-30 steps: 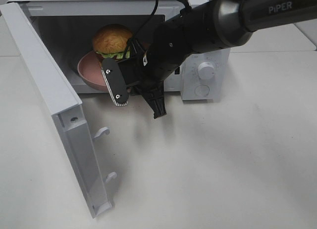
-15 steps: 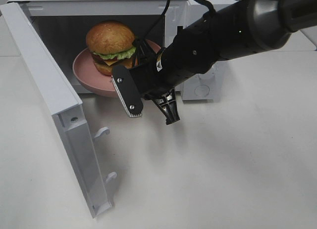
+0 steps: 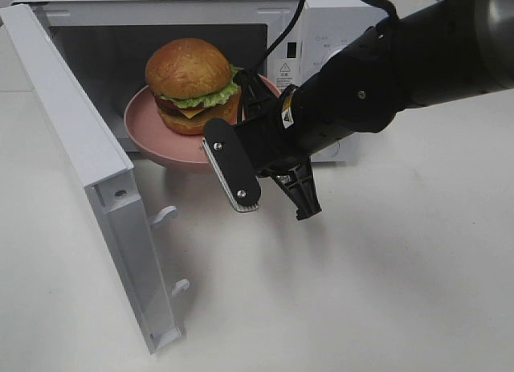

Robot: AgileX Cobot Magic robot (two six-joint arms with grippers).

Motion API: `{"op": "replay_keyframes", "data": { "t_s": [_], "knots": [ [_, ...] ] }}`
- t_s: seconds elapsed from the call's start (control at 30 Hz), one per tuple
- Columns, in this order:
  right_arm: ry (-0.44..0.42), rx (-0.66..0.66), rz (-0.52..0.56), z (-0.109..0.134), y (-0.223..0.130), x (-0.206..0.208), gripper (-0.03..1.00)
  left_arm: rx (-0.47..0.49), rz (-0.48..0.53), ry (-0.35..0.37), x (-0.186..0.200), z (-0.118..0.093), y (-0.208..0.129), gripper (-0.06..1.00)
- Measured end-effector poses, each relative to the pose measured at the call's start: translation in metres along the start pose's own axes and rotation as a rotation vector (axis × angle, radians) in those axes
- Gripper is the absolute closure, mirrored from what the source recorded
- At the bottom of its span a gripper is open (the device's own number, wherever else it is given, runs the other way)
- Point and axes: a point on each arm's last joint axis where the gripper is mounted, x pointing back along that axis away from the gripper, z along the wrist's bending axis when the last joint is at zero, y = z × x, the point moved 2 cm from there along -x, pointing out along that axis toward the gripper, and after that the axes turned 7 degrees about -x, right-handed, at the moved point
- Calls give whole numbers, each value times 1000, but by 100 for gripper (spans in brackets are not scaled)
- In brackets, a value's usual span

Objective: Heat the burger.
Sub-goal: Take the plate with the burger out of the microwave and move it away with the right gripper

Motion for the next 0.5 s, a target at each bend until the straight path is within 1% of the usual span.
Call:
{"op": "replay_keyframes", "data": {
  "t_s": [0.4,0.5],
  "knots": [
    [5,2,4,13,-4,30,88,0,0,0,0,0,0,-5],
    [2,-4,5,19,-6,46,88,0,0,0,0,0,0,-5]
  ]
}}
